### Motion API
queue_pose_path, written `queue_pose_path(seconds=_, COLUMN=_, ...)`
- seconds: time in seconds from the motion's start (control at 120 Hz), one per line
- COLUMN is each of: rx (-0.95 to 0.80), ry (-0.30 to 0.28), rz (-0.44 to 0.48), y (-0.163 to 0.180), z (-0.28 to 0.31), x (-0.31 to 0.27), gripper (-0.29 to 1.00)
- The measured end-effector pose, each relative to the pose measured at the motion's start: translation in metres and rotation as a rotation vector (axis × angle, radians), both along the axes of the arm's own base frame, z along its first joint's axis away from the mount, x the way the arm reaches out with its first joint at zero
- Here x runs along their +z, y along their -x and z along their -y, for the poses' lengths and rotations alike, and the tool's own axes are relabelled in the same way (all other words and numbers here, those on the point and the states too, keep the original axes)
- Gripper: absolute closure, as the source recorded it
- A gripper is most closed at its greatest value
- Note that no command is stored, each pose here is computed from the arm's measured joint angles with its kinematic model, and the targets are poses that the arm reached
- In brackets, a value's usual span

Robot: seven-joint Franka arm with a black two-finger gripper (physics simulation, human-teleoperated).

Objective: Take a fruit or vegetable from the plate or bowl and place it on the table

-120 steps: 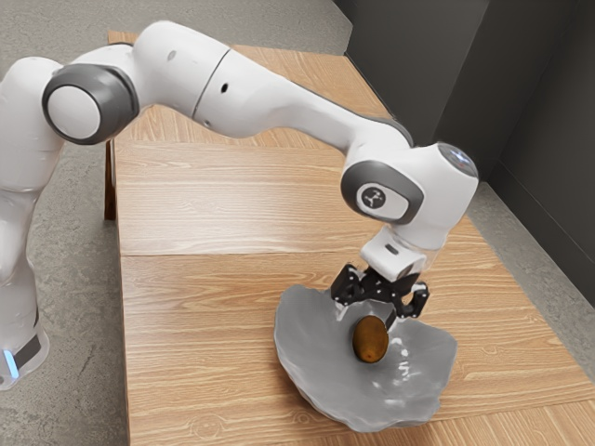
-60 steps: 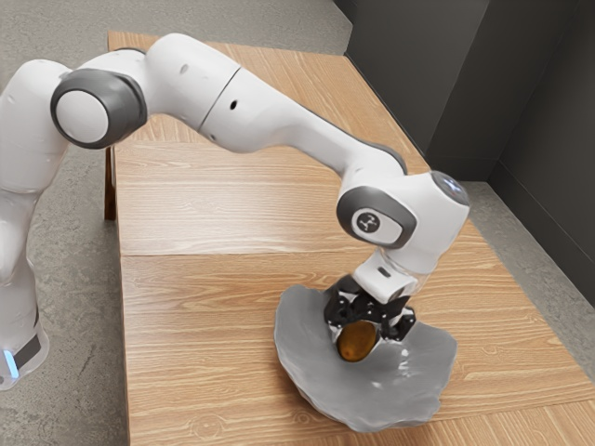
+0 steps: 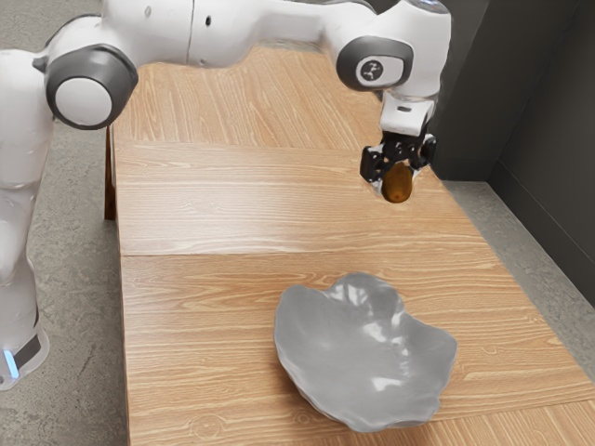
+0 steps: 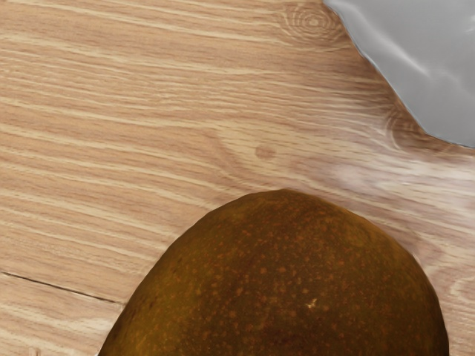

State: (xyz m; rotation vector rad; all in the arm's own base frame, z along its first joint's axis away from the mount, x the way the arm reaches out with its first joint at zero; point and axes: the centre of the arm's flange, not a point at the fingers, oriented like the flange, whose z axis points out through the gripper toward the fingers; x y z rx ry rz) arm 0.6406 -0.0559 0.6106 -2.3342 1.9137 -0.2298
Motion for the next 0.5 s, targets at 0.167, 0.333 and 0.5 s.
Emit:
queue_pose_path(seconds=0.167, rx=0.200, ry=-0.001, rz=0.003, y=-0.006, z=-0.068, x=-0.001, gripper=0.34)
queue_pose_path(seconds=0.333, rx=0.277, ry=0.006, rz=-0.005, y=-0.005, z=-0.076, x=-0.002, gripper=0.12)
queue_pose_path(seconds=0.5, rx=0.325, ry=0.024, rz=-0.021, y=-0.006, z=-0.073, x=-0.008, gripper=0.04)
